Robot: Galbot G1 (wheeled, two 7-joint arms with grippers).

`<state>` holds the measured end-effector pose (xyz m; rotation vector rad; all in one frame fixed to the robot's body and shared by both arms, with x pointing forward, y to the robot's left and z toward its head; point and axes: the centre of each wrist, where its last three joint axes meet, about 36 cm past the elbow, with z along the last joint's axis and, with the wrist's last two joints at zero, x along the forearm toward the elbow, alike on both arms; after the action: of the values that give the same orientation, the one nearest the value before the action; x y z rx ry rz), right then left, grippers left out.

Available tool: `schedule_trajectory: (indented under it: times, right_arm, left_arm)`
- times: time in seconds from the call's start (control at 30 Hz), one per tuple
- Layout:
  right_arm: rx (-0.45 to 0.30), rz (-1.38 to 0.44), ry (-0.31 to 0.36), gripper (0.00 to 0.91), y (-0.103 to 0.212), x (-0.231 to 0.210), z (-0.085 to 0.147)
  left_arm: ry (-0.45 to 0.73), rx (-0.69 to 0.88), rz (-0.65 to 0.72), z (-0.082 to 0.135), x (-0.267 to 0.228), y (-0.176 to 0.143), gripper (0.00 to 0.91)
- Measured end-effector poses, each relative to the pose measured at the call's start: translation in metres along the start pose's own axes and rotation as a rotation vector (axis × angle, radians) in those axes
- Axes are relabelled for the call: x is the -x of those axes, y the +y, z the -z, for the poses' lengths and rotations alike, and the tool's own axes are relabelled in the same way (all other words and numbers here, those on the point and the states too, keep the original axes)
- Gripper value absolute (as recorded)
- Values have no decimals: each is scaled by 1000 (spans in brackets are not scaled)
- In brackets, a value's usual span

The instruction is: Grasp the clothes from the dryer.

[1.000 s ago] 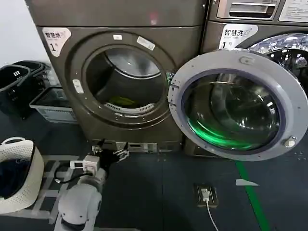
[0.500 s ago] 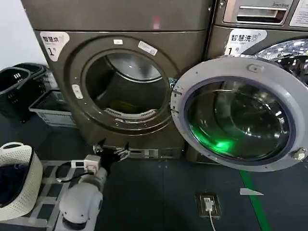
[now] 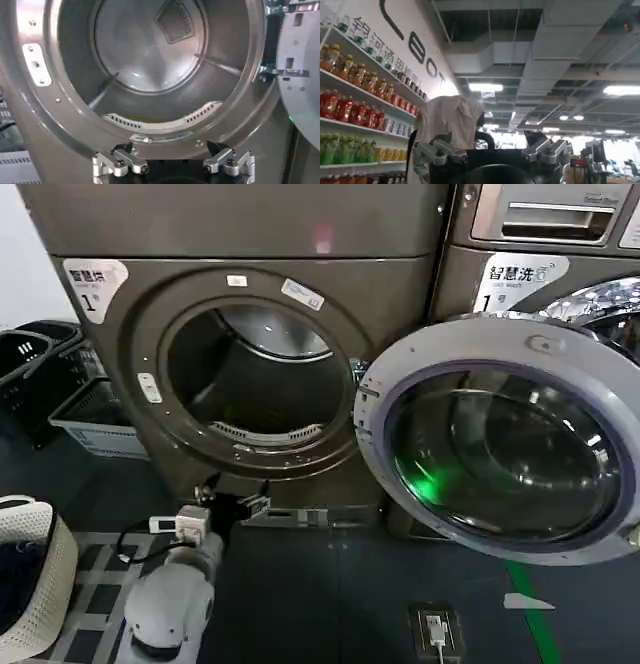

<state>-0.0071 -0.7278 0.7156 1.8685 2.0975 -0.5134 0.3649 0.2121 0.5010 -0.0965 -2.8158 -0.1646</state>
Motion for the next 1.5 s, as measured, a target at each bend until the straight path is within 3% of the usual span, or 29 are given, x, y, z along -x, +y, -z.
schedule_trajectory:
  times: [1.5]
  right_arm:
    - [-8,2,13,907,-1,-1,-4]
  left_arm:
    - [3,18,22,-1,2,-1,907]
